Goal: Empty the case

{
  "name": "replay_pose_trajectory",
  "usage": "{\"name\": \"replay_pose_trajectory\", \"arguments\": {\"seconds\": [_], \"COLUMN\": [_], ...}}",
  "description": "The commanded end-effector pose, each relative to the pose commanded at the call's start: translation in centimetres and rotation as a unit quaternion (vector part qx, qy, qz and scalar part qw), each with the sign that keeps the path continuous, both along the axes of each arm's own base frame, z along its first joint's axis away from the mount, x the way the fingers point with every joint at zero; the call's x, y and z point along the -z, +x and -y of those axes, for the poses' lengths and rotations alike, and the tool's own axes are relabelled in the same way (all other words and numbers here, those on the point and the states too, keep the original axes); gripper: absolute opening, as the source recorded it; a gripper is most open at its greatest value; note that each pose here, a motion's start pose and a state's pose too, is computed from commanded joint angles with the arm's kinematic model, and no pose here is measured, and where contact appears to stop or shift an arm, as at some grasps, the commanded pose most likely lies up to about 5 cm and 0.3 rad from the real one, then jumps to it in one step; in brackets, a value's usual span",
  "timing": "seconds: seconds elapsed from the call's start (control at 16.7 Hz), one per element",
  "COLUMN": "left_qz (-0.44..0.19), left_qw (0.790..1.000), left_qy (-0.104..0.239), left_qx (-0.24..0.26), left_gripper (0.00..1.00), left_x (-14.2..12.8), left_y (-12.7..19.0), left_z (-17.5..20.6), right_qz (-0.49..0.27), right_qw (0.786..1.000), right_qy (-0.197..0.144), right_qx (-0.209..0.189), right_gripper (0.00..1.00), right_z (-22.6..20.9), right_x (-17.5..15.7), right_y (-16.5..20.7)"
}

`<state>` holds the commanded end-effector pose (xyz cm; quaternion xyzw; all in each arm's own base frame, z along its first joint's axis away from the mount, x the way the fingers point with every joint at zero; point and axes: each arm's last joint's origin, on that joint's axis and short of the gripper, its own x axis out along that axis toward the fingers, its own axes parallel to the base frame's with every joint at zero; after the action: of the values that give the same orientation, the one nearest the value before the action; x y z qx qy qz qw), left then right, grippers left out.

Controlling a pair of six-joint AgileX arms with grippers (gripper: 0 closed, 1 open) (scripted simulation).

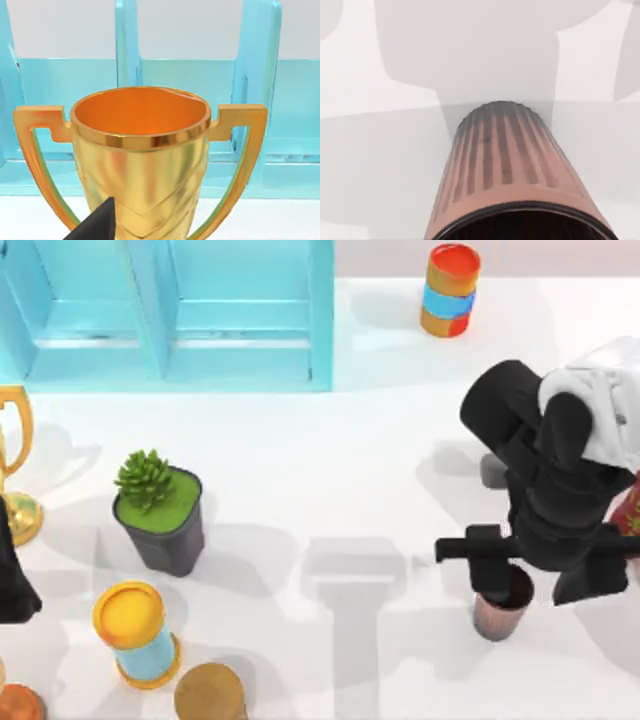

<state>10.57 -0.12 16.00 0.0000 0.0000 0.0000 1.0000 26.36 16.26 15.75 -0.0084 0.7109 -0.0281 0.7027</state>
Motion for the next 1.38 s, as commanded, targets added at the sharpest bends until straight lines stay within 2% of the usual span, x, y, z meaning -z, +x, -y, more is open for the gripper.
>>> {"name": "replay_pose_trajectory", "arguments": {"seconds": [0.12, 0.18, 0.78, 1.38], "left_qz": [0.000, 0.000, 0.000, 0.000], "left_qw": [1.000, 1.000, 1.000, 1.000], "left_qy": [0.000, 0.000, 0.000, 0.000], "left_qx": [0.000, 0.000, 0.000, 0.000], "left_gripper": [1.00, 1.00, 1.00, 1.00], "left_x": [0.0, 0.0, 0.0, 0.0], "left_y": [0.0, 0.0, 0.0, 0.0], "left_z": [0.0, 0.0, 0.0, 0.0], "right_qz": [0.000, 0.000, 0.001, -0.001], "right_qw": [1.000, 1.000, 1.000, 1.000], "right_qy": [0.000, 0.000, 0.000, -0.001], "right_qx": [0.000, 0.000, 0.001, 0.001], "right_gripper": [0.98, 1.00, 1.00, 1.00], "right_z": [0.0, 0.0, 0.0, 0.0], "right_x": [0.0, 0.0, -0.4, -9.7], "right_y": [0.0, 0.0, 0.1, 0.1]}}
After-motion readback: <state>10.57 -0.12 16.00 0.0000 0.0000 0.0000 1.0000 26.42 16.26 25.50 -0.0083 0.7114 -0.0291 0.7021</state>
